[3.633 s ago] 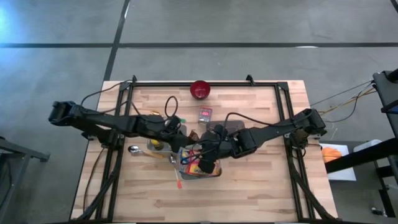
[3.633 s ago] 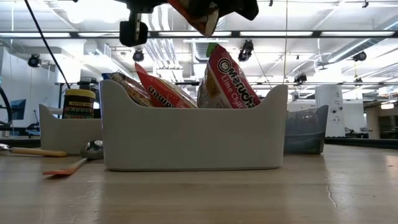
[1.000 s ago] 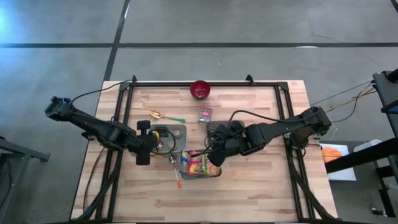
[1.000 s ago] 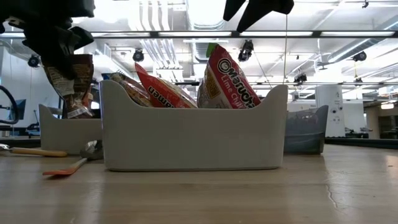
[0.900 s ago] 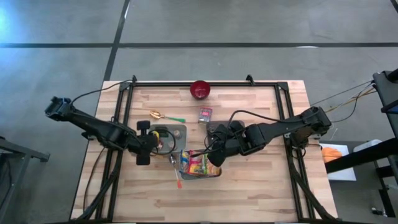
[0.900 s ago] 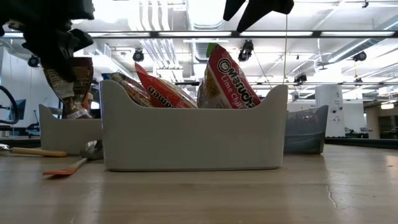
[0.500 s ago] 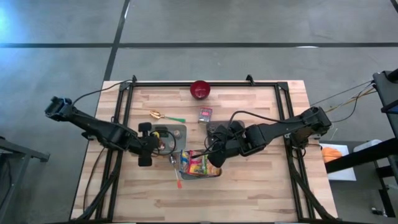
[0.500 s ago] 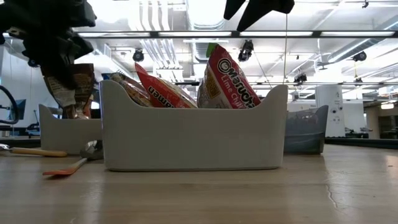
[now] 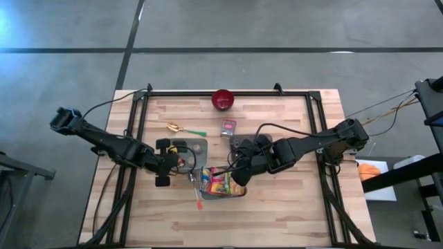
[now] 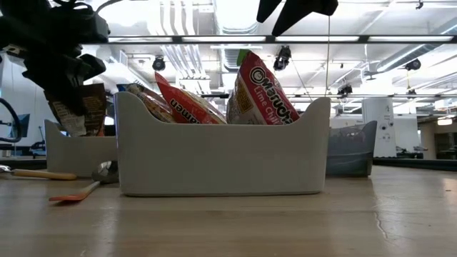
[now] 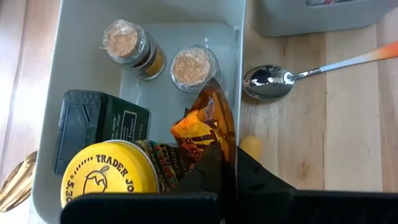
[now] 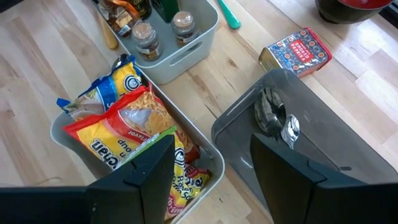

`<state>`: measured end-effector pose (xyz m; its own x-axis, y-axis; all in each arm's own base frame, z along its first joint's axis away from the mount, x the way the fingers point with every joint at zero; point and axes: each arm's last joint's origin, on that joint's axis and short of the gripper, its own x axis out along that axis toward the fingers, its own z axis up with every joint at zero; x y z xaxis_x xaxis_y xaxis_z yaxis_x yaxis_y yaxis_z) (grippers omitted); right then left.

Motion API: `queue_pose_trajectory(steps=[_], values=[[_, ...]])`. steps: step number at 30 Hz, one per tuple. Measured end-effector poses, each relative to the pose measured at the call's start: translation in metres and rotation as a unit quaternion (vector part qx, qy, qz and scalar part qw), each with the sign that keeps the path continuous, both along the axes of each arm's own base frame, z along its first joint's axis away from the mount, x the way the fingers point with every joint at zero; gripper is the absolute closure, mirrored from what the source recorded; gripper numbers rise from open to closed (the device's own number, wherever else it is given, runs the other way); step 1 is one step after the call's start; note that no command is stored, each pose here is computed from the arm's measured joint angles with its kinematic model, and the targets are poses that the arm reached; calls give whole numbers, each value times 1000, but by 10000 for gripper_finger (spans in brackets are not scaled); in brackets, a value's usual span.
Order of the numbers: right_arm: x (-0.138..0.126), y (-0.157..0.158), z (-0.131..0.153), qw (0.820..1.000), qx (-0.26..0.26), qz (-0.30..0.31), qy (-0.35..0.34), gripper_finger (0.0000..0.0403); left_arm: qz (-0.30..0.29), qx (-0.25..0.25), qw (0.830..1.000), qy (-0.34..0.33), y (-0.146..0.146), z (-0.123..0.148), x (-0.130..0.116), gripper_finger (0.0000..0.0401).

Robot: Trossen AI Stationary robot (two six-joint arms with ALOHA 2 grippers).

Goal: Pick & Place Food Item
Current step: Put the orange seasoning bag into the top gray bin

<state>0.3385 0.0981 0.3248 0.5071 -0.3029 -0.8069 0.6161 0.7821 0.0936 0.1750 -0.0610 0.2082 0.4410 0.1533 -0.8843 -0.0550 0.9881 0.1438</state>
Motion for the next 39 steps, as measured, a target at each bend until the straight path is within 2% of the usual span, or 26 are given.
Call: queue_pose_trajectory(steps=[20,31,39], values=[[0,0,0,1000,-1,1,1,195,10,-18,1000,-6,1,-4,1,396],[0,0,0,1000,-1,1,1,195,10,-19,1000,-5,0,-4,1,294],[0,0,0,1000,-1,1,1,195,10,-20,1000,-6,0,-3,2,246]])
